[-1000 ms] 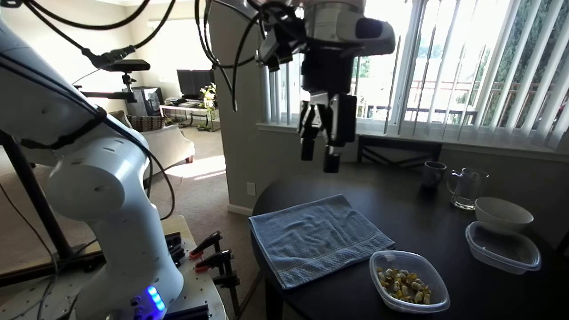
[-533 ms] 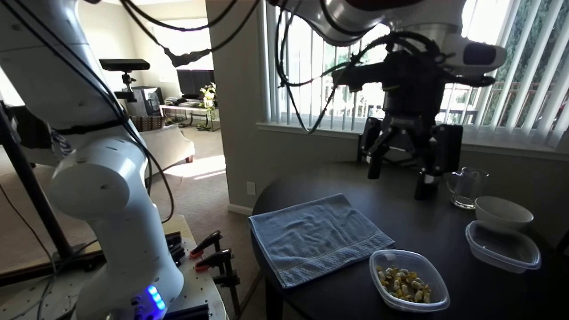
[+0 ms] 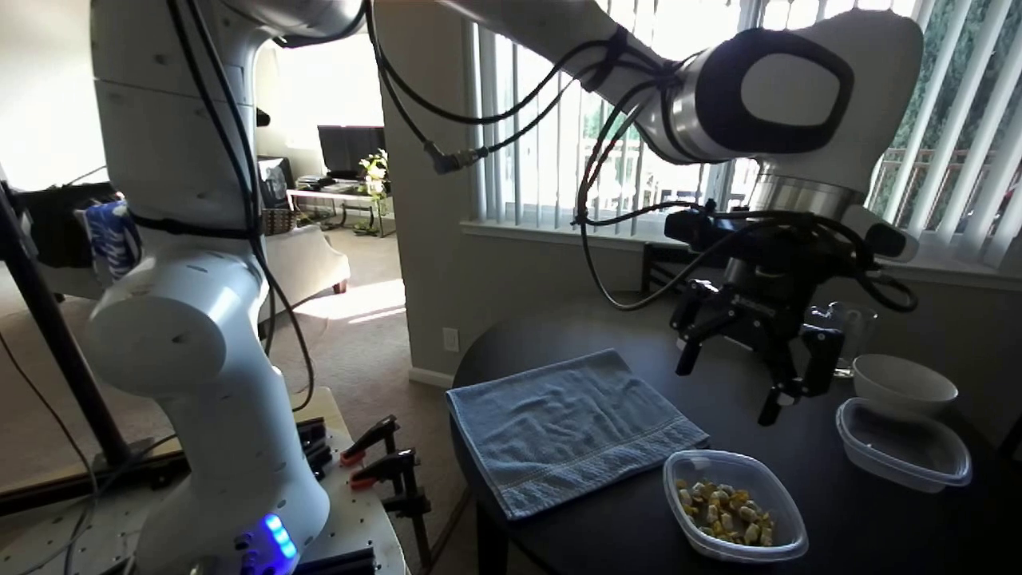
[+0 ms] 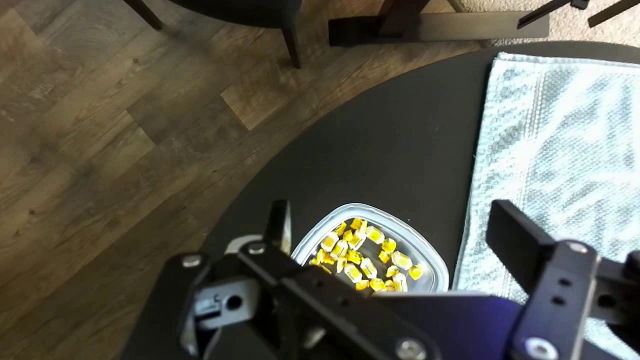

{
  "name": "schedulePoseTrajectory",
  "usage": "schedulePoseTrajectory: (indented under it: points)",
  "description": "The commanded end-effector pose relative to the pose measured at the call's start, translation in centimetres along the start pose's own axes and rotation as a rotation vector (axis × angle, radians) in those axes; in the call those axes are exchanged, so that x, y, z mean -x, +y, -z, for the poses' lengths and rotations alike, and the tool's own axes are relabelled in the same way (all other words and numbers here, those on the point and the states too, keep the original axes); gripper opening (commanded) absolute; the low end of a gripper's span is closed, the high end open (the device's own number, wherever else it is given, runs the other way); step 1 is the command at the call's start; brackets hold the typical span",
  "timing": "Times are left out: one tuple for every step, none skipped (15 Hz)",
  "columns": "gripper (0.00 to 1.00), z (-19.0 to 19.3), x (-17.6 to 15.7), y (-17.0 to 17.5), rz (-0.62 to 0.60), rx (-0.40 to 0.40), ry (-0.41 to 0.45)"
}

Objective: Pour the contents of the lunchbox onto the blue towel on the table

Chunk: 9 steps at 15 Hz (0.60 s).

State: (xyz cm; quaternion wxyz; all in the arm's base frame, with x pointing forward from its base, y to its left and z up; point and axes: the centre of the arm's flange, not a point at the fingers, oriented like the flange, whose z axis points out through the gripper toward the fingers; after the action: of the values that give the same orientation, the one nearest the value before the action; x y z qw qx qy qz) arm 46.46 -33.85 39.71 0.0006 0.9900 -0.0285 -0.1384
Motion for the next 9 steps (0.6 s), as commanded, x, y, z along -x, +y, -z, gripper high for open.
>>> schedulePoseTrajectory:
  points:
    - [1.00,0.2,0.0,0.1,0.000,0.001,0.002]
    - [1.00,0.4,0.0,0.1,-0.001,0.001,0.004]
    - [1.00,0.5,0.0,0.1,-0.001,0.001,0.005]
    - [1.00,0.6,0.0,0.1,0.000,0.002,0.005]
    - [1.00,0.7,0.0,0.0,0.000,0.001,0.004]
    - [1.00,0.6,0.0,0.0,0.000,0.001,0.004]
    - [1.00,0.6,0.0,0.0,0.000,0.001,0.004]
    - [1.00,0.6,0.0,0.0,0.001,0.001,0.003]
    - [1.00,0.3,-1.2,0.4,-0.027,0.002,0.030]
